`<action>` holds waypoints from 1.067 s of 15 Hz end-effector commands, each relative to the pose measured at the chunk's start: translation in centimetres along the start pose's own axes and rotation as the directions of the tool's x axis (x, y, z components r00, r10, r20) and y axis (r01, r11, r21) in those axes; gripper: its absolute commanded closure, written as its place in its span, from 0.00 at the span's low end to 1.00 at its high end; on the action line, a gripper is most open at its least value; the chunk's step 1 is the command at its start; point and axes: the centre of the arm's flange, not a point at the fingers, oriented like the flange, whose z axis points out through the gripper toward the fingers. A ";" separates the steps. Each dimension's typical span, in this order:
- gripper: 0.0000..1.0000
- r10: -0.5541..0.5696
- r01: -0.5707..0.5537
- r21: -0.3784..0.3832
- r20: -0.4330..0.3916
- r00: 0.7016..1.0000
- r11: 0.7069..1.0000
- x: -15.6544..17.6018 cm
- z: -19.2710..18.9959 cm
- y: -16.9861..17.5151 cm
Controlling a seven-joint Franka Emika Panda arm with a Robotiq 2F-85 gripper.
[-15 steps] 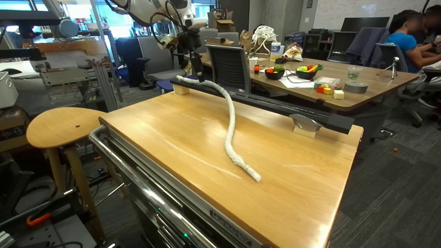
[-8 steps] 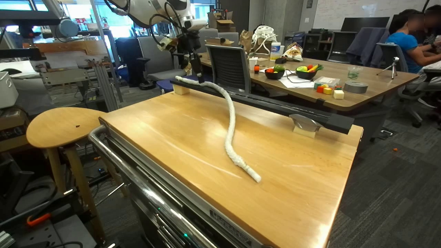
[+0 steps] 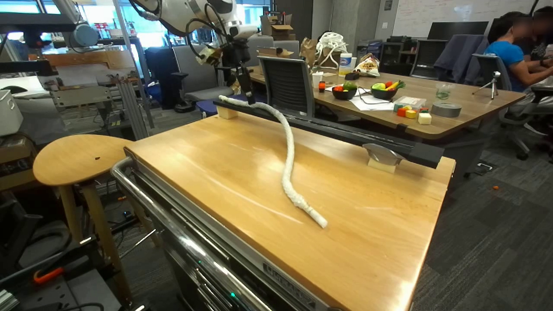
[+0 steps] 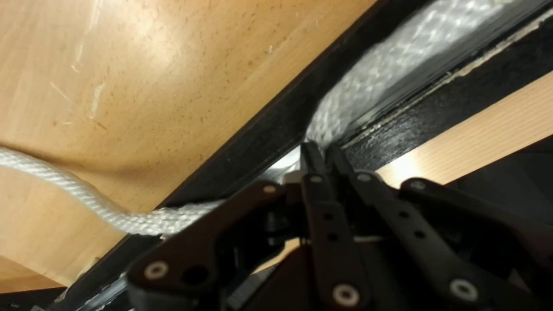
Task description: Put the rope along the center of the black object
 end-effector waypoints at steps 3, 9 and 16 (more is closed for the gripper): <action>0.99 0.054 -0.054 0.003 -0.024 0.998 0.999 0.6 -0.3 -1.1; 0.64 0.073 -0.073 -0.001 -0.016 0.997 0.997 0.7 -0.4 0.4; 0.10 0.139 -0.137 0.068 -0.013 0.990 0.988 3.4 -3.9 8.8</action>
